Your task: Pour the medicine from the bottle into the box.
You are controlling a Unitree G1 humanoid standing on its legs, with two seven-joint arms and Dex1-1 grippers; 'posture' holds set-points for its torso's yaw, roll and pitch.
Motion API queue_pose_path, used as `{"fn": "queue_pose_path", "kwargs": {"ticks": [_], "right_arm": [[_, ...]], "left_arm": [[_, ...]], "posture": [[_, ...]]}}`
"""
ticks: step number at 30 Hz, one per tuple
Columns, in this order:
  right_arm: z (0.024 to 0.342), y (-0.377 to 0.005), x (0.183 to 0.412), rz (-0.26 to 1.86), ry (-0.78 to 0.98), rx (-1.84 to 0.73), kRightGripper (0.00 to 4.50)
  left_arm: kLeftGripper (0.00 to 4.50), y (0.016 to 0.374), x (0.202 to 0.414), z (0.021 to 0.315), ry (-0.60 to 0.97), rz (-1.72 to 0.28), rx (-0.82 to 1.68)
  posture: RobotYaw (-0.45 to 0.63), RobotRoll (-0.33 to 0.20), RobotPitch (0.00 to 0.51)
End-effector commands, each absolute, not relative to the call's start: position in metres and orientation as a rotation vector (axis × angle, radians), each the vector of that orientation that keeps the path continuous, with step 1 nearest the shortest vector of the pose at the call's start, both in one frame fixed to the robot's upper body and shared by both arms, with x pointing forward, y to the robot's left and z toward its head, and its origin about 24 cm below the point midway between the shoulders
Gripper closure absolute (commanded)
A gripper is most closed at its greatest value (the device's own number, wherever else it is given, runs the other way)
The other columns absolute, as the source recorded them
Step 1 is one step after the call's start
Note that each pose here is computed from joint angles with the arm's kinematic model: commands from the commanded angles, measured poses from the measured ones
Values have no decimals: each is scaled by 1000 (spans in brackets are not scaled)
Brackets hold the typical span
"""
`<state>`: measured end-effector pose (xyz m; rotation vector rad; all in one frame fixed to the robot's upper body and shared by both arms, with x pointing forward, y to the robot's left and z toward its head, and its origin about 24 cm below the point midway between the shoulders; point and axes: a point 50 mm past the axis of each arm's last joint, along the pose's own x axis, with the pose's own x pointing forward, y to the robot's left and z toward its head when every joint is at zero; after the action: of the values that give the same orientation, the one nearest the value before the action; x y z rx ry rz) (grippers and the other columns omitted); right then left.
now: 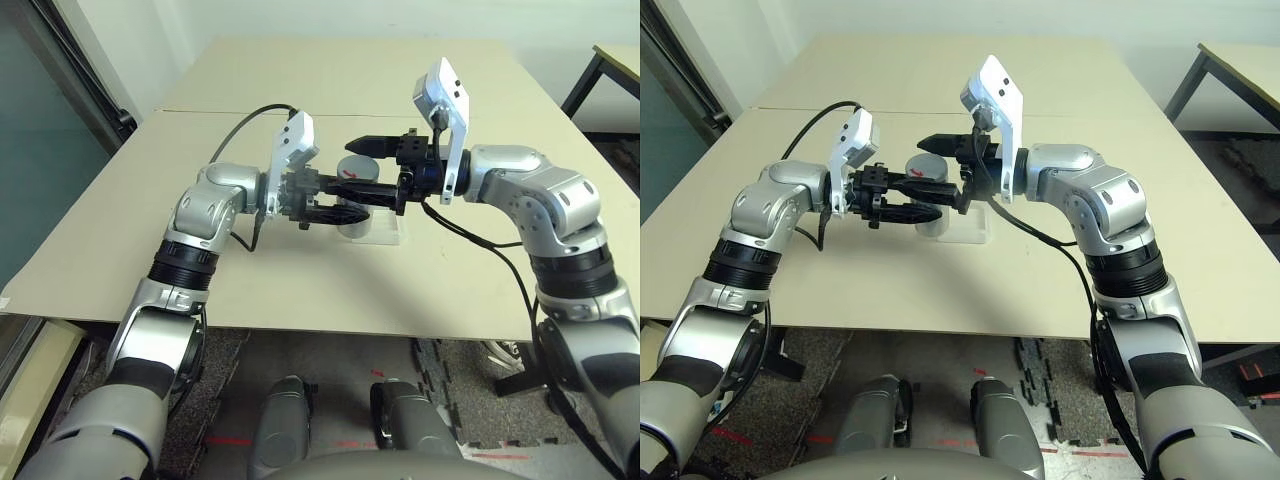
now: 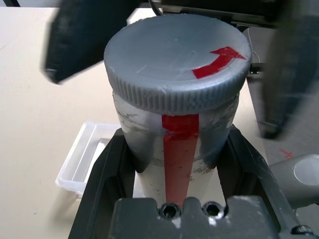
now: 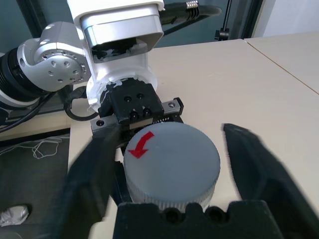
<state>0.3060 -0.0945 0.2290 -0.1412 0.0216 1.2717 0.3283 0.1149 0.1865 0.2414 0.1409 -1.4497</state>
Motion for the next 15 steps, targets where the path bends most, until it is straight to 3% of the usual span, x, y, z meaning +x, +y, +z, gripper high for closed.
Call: {"fn": "queue_pose_path", "kwargs": {"ticks": [1,2,9,15], "right_arm": [[228,-96,305,1275,29,-150,1722],[228,-97,305,1276,29,-150,1925],[234,-99,305,1330,0,-124,1924],[241,-103,323,1561,-34,-177,1924]], "left_arm": [[2049,115,328,190,123,-1451,251],[2049,116,328,191,122,-1448,251],[2049,119,328,190,130,-1447,255],[2049,104,324,197,105,-1522,275]], "posture": [[31,0,72],[30,0,73],[20,0,76],[12,0,79]]}}
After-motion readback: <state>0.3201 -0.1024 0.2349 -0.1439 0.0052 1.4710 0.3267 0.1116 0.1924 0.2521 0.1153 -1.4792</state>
